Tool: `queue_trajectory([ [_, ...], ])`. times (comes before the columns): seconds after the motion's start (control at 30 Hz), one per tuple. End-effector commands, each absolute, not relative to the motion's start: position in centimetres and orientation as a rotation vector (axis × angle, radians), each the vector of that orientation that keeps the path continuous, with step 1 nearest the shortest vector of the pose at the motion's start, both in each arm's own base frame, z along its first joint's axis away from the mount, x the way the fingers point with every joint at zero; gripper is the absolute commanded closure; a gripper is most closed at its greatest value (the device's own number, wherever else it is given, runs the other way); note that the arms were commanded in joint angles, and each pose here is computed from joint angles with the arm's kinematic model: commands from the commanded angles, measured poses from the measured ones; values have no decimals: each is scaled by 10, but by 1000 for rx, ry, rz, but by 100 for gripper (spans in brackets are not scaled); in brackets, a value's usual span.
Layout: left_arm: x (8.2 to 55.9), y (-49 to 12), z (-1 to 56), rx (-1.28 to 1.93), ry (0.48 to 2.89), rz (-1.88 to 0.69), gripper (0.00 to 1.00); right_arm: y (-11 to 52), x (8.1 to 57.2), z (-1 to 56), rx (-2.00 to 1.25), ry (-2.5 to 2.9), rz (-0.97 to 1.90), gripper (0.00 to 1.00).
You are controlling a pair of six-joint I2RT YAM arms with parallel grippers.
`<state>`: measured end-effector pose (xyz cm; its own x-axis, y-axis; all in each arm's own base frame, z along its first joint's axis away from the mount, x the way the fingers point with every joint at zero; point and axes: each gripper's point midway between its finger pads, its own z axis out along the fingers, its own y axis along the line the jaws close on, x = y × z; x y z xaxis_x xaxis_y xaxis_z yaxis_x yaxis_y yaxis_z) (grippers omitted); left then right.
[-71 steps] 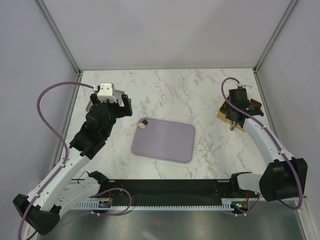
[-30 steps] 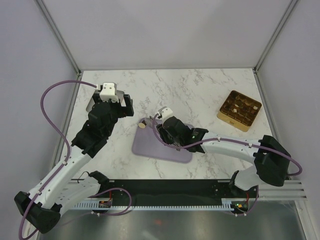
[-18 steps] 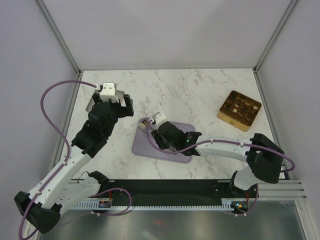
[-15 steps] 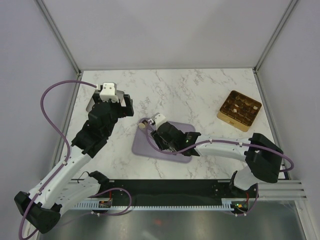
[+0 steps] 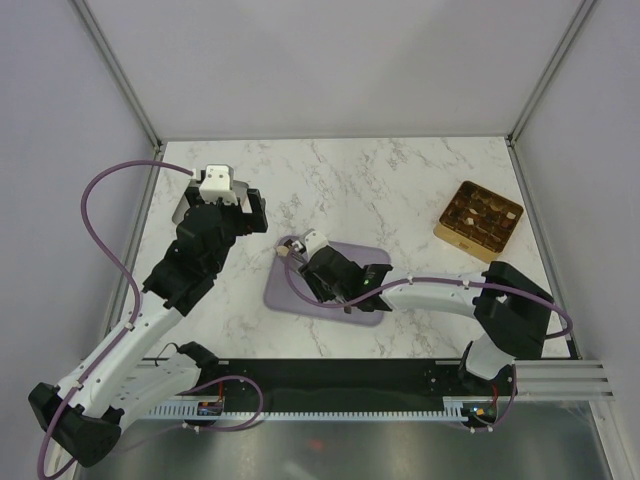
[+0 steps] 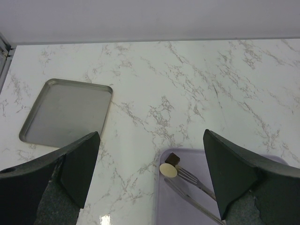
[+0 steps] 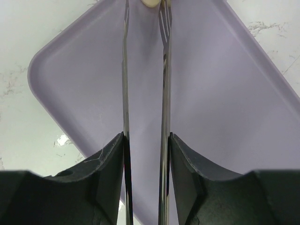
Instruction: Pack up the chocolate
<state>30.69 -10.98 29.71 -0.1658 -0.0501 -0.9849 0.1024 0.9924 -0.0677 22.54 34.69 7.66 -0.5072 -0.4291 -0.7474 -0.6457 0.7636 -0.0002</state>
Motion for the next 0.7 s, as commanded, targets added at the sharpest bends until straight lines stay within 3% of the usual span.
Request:
queue_trajectory([
  [0.0, 307, -103, 316, 30, 1684, -109, 0, 369, 234, 103, -765, 2103, 428, 51],
  [0.67, 306, -102, 317, 28, 1680, -109, 0, 375, 241, 100, -767, 2100, 392, 55],
])
